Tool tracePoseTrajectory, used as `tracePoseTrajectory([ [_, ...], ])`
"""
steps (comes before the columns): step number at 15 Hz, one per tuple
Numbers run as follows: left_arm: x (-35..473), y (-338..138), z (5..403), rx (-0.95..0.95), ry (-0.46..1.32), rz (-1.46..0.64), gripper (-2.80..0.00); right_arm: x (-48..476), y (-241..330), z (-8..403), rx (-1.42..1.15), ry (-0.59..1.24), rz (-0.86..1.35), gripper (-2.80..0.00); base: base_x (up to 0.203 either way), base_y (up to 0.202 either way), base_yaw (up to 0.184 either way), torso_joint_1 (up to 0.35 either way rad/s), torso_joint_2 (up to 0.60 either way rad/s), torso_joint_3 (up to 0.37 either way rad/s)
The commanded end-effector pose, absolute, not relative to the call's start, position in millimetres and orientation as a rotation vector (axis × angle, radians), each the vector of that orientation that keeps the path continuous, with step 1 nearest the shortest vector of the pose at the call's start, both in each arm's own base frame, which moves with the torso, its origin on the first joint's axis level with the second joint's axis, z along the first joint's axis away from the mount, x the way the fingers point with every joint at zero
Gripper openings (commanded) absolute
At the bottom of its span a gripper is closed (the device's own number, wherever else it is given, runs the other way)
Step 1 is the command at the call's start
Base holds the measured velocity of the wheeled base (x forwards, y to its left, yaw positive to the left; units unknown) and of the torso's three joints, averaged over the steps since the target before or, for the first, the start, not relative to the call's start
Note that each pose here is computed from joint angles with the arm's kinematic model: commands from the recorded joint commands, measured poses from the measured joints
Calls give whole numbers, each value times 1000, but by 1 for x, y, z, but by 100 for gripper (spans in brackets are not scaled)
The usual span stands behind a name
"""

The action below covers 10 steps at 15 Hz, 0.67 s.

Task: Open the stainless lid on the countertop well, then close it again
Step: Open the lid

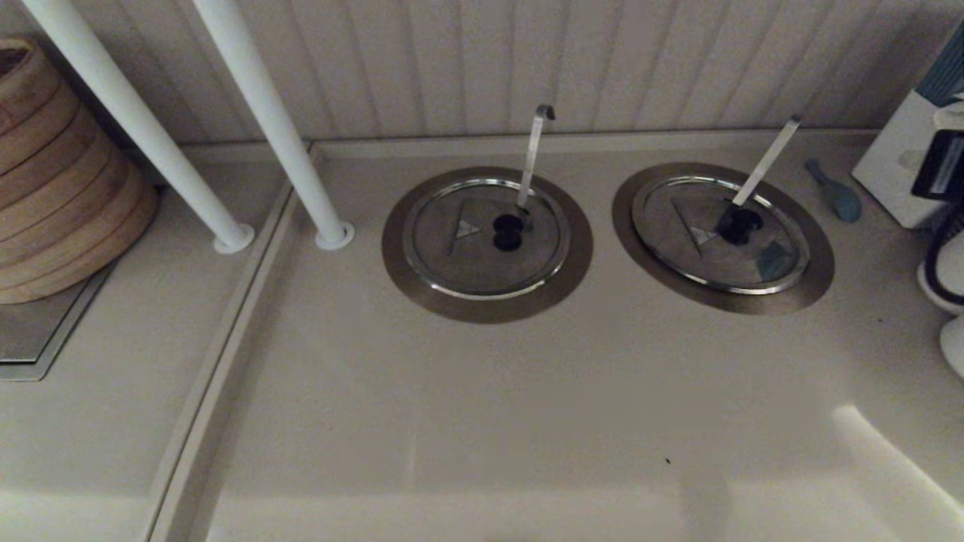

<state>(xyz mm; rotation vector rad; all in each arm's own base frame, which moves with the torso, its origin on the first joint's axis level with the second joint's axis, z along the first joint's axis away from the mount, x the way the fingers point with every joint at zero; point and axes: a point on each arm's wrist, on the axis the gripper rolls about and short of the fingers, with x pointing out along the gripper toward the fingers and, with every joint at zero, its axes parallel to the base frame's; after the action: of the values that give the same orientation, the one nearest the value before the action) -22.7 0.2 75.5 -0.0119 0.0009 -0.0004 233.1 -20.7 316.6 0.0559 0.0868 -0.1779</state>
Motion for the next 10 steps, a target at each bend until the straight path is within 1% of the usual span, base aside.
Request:
tracePoseTrajectory([
  [1,-23,0,76,-12,2,0,-280,257,-16,293,55,68,-112,-280,0,0,0,0,0,0],
  [5,-23,0,76,-12,2,0,-280,264,-13,281,52,-95,-62,-280,0,0,0,0,0,0],
  [7,-23,0,76,-12,2,0,-280,277,-13,270,48,-114,-48,-280,0,0,0,0,0,0],
  [10,-23,0,76,-12,2,0,-280,285,-15,261,42,-71,-55,-280,0,0,0,0,0,0],
])
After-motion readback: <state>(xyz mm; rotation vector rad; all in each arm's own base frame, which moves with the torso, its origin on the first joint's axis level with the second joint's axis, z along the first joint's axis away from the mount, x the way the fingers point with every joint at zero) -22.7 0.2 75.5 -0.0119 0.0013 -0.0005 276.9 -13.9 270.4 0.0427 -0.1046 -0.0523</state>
